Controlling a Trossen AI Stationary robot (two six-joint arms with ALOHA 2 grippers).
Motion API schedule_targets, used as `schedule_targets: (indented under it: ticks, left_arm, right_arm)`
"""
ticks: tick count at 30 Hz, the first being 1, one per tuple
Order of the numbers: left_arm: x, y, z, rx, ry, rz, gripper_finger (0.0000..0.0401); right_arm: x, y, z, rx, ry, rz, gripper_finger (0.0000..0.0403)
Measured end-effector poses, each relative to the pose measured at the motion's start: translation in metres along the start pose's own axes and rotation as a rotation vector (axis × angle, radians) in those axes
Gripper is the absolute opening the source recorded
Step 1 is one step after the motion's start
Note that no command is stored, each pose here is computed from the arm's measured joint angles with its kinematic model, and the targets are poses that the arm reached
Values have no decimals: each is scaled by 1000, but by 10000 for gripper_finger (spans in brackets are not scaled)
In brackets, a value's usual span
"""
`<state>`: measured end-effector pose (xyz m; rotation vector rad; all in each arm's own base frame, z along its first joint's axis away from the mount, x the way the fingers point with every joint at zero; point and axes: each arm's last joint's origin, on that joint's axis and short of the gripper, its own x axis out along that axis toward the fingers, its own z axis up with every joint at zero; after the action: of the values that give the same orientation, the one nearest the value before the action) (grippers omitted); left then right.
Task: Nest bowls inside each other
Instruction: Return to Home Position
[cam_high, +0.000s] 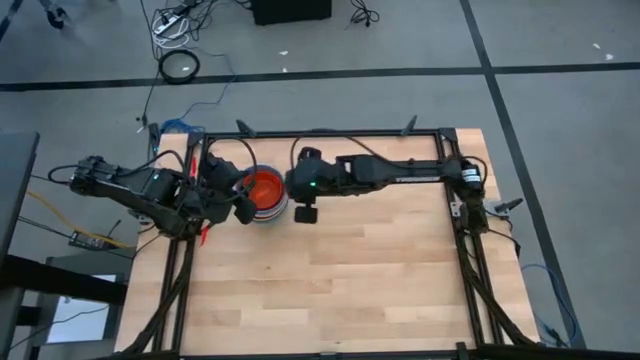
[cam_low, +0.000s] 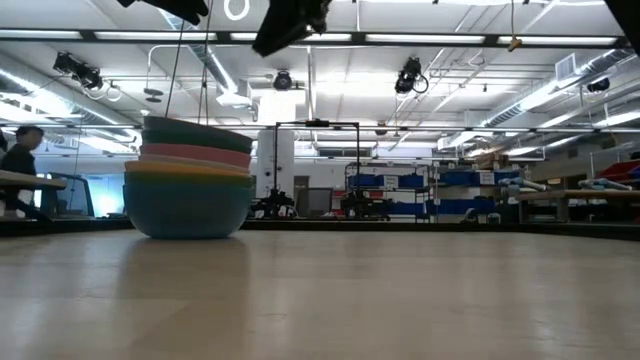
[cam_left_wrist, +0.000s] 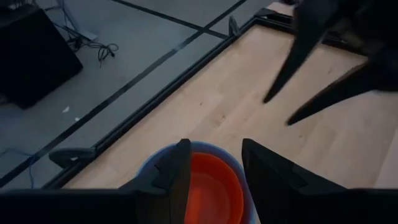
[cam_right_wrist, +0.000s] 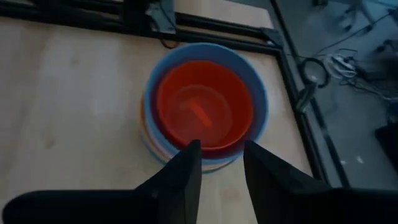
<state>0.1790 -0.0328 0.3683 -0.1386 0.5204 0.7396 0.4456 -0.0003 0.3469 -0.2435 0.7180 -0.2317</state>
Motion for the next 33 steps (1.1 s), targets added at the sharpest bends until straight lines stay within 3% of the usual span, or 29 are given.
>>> schedule_targets:
  ticks: [12,22,26,29,33]
  left_arm:
    - [-1,-4,6,91,-46,-34,152]
    - [-1,-6,5,110,-20,-79,152]
    - [-1,-9,9,83,-40,-116,152]
    - [-7,-15,22,108,-146,-219,152]
    - [-31,-10,50,145,-381,-555,152]
  right_arm:
    - [-79,17,3,-109,5,116,105]
    - [-136,22,6,-88,-83,162,105]
    - [-146,19,6,14,-93,170,103]
    - [-154,16,6,-1,-111,227,104]
    - [-179,3,12,-38,-262,463,105]
